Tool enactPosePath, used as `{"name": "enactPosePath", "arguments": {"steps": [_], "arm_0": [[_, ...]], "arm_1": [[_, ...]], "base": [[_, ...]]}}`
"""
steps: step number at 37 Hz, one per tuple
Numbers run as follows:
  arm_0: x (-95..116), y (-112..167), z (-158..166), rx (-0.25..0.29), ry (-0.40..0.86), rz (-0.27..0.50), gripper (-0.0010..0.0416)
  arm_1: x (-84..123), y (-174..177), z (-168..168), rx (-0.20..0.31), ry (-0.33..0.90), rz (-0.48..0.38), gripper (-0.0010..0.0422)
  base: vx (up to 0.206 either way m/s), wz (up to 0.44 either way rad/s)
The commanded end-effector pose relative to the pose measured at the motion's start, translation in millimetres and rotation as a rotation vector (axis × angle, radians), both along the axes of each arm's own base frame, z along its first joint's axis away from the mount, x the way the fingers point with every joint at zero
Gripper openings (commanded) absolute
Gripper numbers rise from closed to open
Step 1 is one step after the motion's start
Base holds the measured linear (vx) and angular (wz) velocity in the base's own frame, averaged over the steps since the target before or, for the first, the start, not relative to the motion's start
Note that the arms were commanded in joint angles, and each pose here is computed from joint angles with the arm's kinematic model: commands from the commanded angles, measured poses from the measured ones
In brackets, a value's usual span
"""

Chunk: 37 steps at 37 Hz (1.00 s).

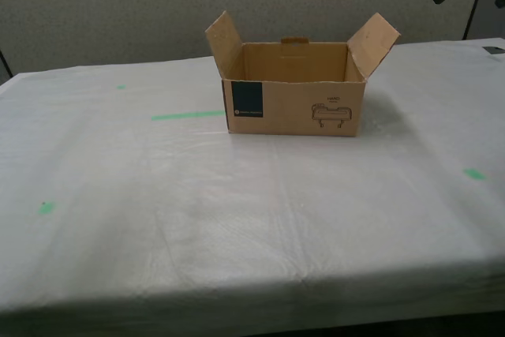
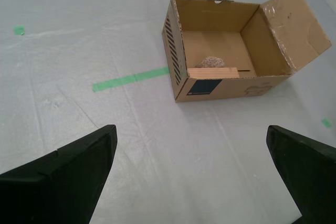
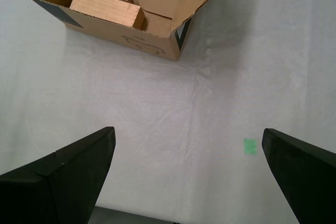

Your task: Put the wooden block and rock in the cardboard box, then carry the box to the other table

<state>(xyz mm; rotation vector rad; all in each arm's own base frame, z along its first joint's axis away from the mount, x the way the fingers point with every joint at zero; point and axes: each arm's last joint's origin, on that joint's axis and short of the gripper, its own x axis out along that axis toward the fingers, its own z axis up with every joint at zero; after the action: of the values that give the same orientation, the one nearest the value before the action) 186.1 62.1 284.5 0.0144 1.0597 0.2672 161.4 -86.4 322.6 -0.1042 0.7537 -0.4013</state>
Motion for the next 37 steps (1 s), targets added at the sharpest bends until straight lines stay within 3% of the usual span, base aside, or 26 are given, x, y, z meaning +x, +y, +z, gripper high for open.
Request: {"name": "enactPosePath", "arguments": {"steps": [1,37], "arm_0": [[0.1,-0.1,0.1,-0.002,-0.001,-0.005,0.0390],[0.1,-0.1,0.1,-0.002,-0.001,-0.005,0.0390]], "arm_1": [[0.2,-0.1,0.3,-0.003,-0.001,0.000,0.0389],[0.1,-0.1,0.3,-0.003,-0.001,0.000,0.0389]], "base": [[0.000,0.000],[0.000,0.000]]}}
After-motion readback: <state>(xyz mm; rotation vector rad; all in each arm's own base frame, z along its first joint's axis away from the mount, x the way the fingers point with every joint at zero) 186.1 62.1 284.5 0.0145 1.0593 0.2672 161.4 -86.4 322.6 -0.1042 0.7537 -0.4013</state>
